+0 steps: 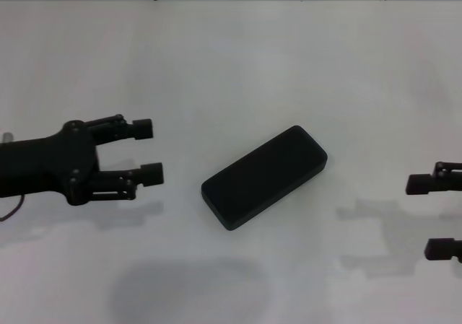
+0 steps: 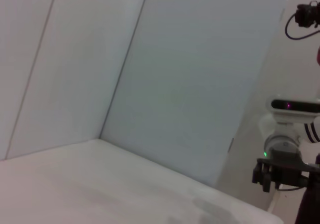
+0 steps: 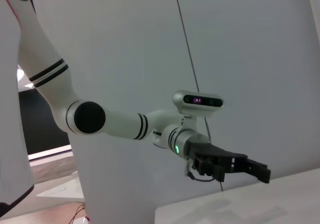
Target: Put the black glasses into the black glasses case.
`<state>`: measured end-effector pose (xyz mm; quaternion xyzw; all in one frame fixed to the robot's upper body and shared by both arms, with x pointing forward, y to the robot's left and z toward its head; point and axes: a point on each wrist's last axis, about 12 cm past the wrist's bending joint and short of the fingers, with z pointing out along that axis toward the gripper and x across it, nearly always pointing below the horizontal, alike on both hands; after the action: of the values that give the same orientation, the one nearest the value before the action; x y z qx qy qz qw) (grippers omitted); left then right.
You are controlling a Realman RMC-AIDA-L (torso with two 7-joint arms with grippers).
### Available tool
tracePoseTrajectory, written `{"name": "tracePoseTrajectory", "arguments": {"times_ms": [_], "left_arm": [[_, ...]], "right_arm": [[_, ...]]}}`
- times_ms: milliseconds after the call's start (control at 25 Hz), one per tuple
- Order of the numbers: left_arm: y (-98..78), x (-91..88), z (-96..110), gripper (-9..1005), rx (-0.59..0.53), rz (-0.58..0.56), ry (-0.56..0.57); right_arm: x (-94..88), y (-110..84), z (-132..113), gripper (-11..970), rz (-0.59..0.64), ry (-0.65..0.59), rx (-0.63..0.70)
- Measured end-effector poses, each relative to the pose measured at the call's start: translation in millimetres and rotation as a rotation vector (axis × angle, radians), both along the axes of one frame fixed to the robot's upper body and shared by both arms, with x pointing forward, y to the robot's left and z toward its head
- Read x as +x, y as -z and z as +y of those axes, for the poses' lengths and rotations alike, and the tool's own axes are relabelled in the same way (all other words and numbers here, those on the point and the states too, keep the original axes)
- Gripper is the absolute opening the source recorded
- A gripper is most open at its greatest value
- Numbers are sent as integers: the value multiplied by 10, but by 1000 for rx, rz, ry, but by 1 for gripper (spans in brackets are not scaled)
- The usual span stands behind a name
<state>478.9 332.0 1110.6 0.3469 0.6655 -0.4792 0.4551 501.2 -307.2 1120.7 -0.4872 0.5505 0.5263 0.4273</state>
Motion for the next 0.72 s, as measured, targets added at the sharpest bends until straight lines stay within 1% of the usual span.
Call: {"name": "tracePoseTrajectory", "arguments": {"times_ms": [40,200,720], "left_arm": [[4,8,-14,801,3,3,5],[13,12,-43,875,1,4,11],[1,2,-69,875,-8,7,29]], "right_arm": [[5,2,15,786,0,-2,-1],[18,-1,32,783,1,1,2],[44,-9,42,782,-9,19,6]]}}
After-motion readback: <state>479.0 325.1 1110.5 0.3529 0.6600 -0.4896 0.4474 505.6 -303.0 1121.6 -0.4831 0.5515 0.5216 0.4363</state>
